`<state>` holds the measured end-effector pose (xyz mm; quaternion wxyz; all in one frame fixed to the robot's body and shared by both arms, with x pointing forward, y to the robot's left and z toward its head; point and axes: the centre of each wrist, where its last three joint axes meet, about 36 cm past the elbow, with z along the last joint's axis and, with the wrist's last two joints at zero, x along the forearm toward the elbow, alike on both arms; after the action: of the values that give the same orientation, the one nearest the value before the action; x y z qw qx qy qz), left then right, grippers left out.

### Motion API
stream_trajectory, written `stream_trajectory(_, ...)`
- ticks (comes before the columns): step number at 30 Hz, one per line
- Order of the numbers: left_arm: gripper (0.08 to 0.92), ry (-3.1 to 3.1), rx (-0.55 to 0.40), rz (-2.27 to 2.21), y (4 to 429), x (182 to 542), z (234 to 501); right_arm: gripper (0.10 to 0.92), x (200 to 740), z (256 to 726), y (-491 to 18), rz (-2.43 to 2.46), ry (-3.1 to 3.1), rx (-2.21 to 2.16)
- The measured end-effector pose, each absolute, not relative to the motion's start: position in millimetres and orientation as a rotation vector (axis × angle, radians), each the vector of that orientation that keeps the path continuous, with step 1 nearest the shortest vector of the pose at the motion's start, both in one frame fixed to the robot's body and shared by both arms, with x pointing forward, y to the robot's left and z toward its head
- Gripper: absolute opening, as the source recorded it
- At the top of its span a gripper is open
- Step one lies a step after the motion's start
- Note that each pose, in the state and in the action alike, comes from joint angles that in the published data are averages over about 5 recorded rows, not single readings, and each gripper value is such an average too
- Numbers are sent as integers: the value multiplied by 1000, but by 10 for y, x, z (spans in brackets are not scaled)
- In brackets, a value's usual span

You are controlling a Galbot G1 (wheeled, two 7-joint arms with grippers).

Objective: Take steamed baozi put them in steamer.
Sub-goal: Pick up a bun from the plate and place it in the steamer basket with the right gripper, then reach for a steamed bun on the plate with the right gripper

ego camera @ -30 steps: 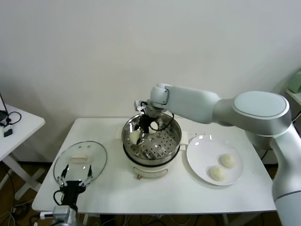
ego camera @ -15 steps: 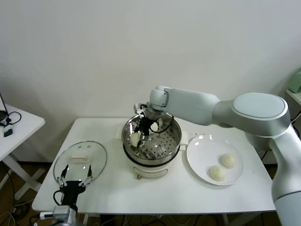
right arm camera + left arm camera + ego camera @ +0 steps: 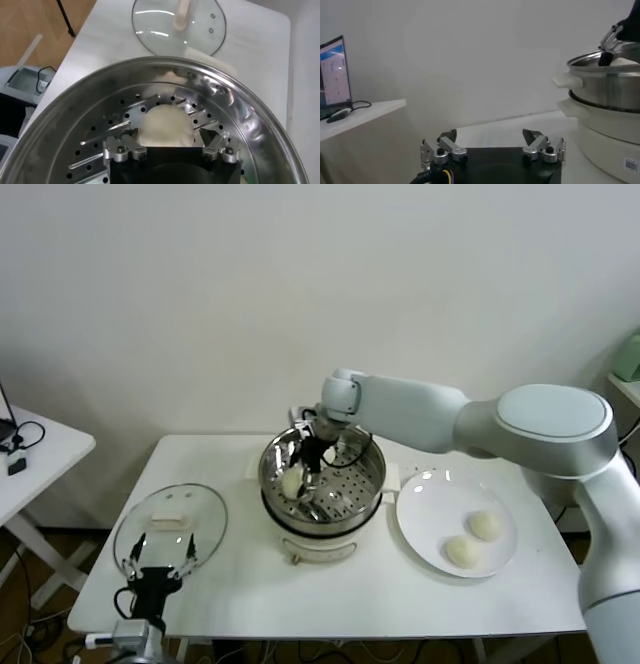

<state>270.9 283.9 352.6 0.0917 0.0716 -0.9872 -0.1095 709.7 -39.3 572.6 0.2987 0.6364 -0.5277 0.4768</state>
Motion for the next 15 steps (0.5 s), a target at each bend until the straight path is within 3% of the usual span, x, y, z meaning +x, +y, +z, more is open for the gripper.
stream_trajectory(8,823,-2931,216,-325,2853,2700,3534,823,7124,6072,-592,1290,-1396,1702)
stream_trajectory(15,823,-2943,202,-331,2854,2754,3591,823,7083,6678,-1176,1346,-1379,1676)
